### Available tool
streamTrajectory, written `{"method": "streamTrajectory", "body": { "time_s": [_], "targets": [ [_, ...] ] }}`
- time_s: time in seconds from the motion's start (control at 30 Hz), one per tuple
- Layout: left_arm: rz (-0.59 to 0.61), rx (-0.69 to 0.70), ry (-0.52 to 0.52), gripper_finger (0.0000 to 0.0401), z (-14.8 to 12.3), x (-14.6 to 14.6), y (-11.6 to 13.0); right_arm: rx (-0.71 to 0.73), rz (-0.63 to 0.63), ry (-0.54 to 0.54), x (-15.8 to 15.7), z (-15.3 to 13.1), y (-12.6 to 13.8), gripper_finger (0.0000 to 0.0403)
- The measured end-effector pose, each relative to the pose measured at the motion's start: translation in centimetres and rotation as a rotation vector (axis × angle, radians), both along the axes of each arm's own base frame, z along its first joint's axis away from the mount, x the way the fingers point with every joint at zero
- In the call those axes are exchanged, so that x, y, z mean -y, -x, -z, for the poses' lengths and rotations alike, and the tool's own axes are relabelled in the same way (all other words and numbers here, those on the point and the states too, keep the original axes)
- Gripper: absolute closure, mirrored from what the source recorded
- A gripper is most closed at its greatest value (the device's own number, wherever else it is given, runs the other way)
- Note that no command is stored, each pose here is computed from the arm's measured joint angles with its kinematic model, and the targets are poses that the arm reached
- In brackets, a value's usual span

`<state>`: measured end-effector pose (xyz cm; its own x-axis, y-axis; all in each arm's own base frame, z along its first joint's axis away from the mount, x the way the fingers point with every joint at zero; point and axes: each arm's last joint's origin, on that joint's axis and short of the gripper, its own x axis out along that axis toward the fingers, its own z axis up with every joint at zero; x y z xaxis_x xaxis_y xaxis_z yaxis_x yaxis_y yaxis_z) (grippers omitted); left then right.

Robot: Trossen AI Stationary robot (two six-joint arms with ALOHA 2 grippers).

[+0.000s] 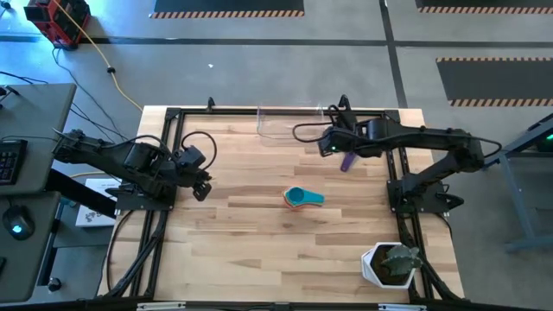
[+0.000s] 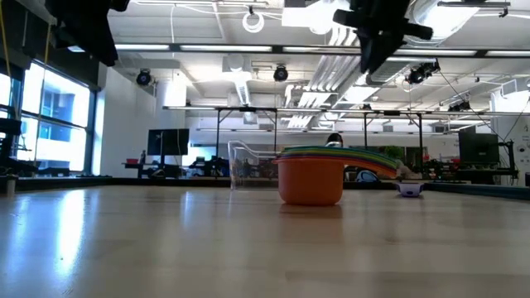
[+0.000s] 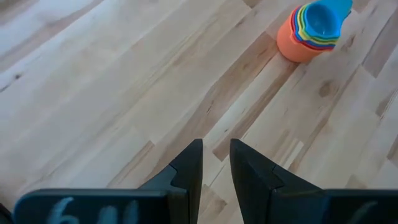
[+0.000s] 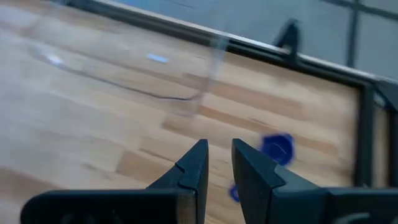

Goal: Nest measuring cups in basket
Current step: Stack the dark blue measuring cup on top of the light blue measuring cup

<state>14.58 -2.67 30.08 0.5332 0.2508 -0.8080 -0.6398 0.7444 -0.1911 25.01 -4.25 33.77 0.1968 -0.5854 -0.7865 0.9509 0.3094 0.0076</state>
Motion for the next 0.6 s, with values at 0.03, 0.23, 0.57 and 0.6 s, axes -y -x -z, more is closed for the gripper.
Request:
{"method": "streamTrajectory", "body": {
  "time_s": [0.03,0.23,0.57,0.6],
  "targets": [
    [0.010,-0.004,-0.007,0.0330,0.0,0.0,0.0,-0.010,0.028,-0.003,0.1,0.0,0.3,0.0339],
    [0.050,-0.015,-0.032,0.0330,0.0,0.0,0.0,-0.056,0.159,-0.049,1.1,0.8,1.4,0.0339],
    [0.047,-0.014,-0.041,0.0330,0.0,0.0,0.0,-0.108,0.247,-0.126,3.4,4.7,2.0,0.0309],
    [0.042,-0.012,-0.050,0.0330,0.0,-0.1,0.0,-0.106,0.249,-0.131,3.6,5.1,2.0,0.0303]
  ]
}}
